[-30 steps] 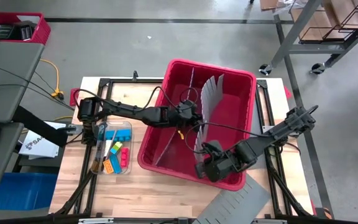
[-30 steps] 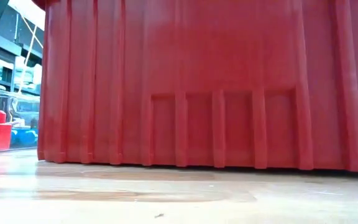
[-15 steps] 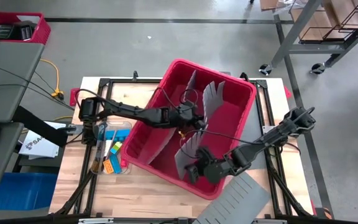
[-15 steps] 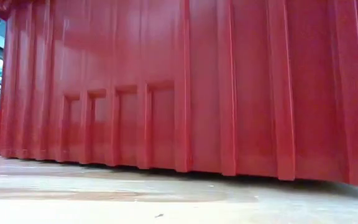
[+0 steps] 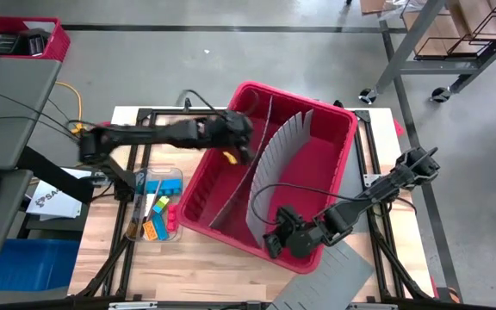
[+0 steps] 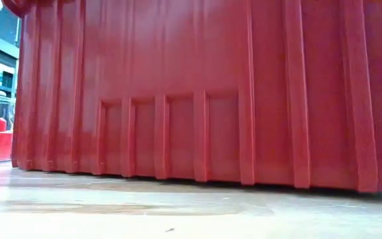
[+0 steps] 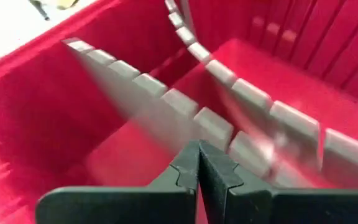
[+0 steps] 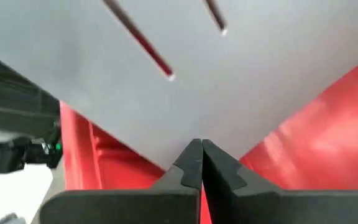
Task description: Sort Items/Unsort Items
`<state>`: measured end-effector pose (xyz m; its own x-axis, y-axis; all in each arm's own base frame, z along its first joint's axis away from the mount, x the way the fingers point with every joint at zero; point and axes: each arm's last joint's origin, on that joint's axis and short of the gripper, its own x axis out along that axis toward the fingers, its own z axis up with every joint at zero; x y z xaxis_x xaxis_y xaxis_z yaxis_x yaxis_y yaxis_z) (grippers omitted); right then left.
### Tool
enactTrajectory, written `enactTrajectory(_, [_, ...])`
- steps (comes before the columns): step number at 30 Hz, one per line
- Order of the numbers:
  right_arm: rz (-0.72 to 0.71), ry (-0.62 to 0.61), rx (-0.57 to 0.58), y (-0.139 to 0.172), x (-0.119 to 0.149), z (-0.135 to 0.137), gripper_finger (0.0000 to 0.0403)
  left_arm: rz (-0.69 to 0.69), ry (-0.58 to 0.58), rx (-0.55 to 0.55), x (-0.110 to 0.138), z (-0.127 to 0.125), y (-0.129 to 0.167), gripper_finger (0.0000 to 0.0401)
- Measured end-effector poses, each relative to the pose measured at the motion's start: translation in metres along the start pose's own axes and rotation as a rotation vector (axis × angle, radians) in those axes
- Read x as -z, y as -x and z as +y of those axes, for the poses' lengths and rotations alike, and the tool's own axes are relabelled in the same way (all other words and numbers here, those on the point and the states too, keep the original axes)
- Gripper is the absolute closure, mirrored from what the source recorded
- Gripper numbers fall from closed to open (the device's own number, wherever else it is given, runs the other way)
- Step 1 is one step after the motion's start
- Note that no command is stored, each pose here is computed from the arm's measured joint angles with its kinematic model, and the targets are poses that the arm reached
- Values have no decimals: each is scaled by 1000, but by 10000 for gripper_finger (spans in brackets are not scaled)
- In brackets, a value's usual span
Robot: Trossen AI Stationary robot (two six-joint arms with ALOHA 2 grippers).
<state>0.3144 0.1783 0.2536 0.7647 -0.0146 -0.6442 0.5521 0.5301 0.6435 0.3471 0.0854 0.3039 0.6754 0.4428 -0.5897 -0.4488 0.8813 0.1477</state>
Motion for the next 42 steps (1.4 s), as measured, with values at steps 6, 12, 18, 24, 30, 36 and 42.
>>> enactTrajectory(6, [42, 20, -3, 1, 4, 0, 403, 191, 6, -25, 34, 30, 75, 401])
enactTrajectory(12, [65, 52, 2, 0, 5, -1, 403, 231, 245, -52, 110, 38, 99, 401])
enactTrajectory(18, [77, 54, 2, -2, 1, -2, 403, 280, 416, 21, 140, 30, 89, 401])
enactTrajectory(24, [94, 51, -7, -2, 2, -1, 403, 409, 420, 63, 146, 23, 95, 401])
enactTrajectory(30, [97, 44, -8, -2, 2, -1, 403, 195, 435, 33, 111, 34, 126, 401])
enactTrajectory(36, [97, 60, -14, -1, 1, 0, 403, 532, 459, 202, 133, 35, 134, 401])
enactTrajectory(42, [80, 69, -14, -1, 0, 0, 403, 554, 338, 585, 131, 25, 141, 401])
